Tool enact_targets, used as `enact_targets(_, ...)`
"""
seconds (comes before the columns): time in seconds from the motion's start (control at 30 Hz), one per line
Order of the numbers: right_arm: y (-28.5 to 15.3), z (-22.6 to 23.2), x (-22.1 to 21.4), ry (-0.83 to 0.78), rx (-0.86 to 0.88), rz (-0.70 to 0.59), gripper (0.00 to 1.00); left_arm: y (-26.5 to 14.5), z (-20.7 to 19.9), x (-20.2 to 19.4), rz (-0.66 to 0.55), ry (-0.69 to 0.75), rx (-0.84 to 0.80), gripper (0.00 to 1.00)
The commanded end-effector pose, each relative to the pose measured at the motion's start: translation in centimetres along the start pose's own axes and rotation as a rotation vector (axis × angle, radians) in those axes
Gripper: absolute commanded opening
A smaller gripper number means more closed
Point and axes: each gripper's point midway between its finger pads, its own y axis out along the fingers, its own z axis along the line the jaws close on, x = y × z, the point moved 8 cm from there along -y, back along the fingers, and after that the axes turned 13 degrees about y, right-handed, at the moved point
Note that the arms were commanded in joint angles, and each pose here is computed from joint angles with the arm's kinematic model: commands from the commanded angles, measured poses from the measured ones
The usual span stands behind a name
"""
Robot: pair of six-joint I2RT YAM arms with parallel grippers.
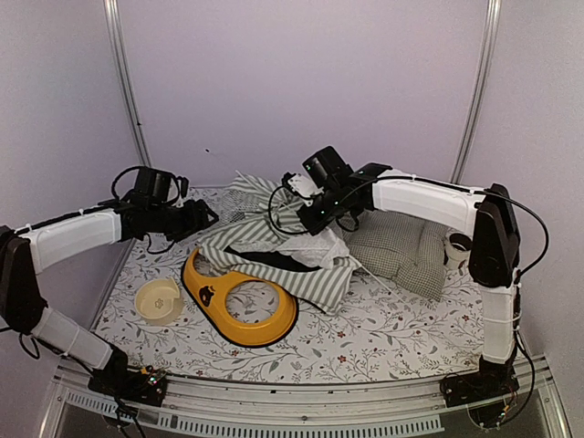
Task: Set up the pet tent
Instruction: Pick up the tent from the pet food container, then adjust the tent near the pet food container.
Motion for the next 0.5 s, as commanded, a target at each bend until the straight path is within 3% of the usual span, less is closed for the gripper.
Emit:
enact_targets(0.0, -2.2, -0.4, 1.9, 0.004, -0.023, -0.064, 0.0, -0.1, -1.7, -0.6, 0.01, 0.081, 0.041, 0.7)
enact_targets(0.1, -2.0, -0.3, 1.8, 0.009, -0.017, -0.059, 0.0, -1.0, -0.6, -2.8, 0.025, 0.055, 0.156, 0.68)
enact_targets(0.23, -1.9, -0.2, 1.9, 0.011, -0.008, -0.059, 0.0, -4.1, 1.3, -4.9, -0.041, -0.061, 0.265, 0.68)
enact_targets(0.47, -1.4, -0.1, 1.6, 0.008, -0.005, -0.046, 0.0, -7.4, 1.5, -8.0, -0.126, -0.447, 0.173, 0.72)
